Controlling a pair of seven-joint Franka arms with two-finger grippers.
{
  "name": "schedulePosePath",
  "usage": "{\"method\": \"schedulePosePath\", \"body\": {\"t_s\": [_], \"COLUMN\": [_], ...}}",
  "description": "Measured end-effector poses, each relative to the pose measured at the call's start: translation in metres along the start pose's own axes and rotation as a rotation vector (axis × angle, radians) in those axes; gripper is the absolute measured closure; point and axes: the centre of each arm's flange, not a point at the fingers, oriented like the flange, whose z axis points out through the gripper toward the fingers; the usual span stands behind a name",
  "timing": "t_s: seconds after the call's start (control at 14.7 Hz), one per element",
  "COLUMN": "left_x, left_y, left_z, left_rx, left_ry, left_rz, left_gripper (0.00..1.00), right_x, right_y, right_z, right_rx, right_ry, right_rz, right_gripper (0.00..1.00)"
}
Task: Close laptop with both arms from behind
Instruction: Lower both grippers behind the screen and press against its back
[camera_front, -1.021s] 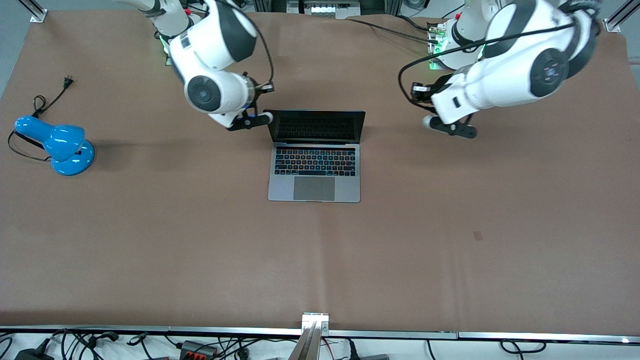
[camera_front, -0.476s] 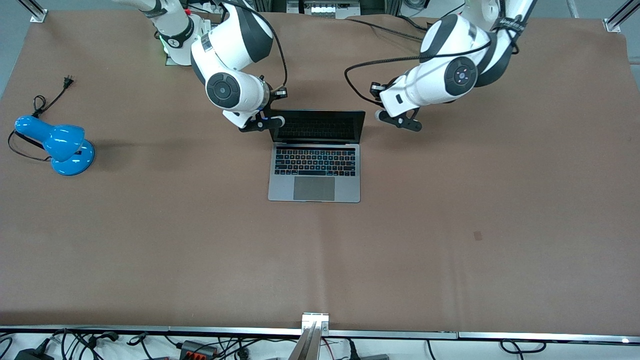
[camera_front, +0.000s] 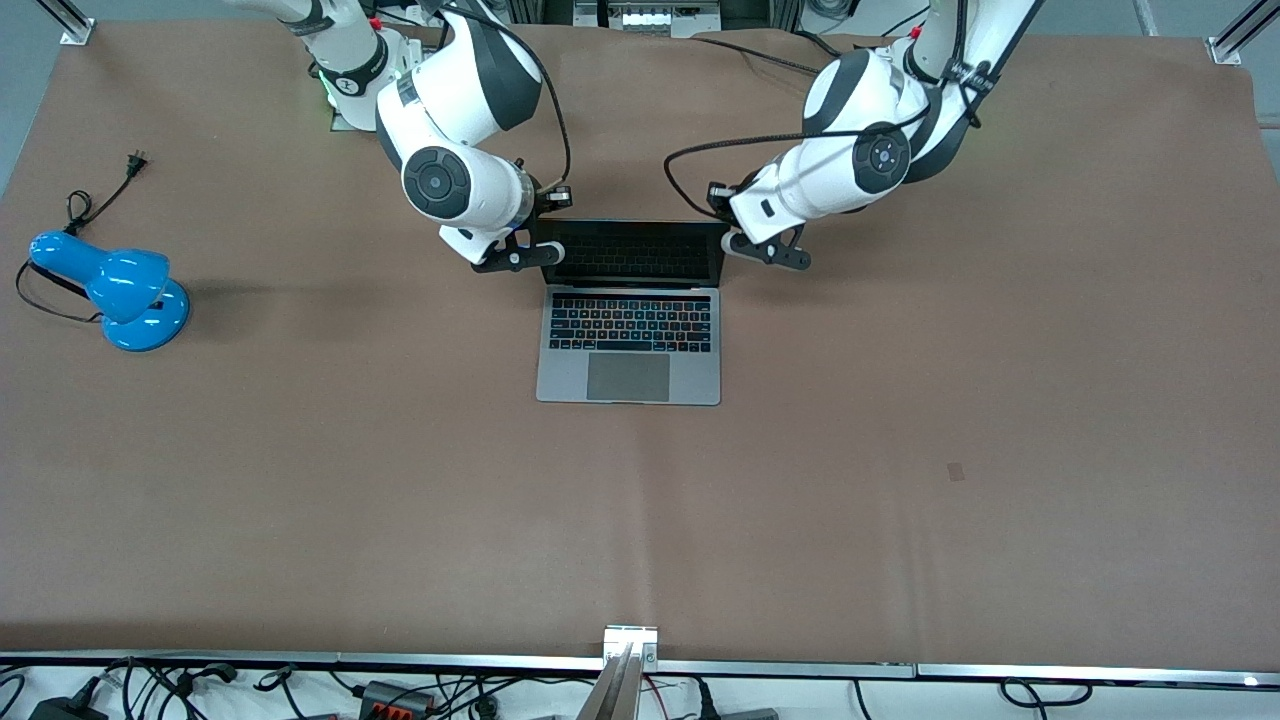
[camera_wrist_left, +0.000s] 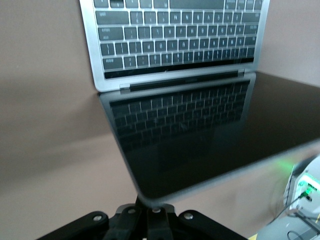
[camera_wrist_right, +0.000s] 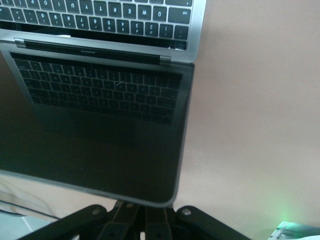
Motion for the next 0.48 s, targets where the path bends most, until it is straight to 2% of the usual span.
{"method": "schedulePosePath", "body": {"t_s": [0.27,0.48], "left_x": [0.021,0.034], "left_y": [-0.002,-0.002], "left_z": [-0.006,-0.018], "left_rx": [-0.043,-0.066], "left_ry": [0.021,0.067], "left_rz": [-0.02,-0.027], "left_gripper": [0.99,0.99], "right_x": [0.011,0.03], "right_y": [-0.001,0.001], "right_z": [-0.005,-0.017], "right_rx": [-0.001,0.002], "right_ry": [0.018,0.05], "right_rz": [0.002,0.011], "right_gripper": [0.99,0.99]}}
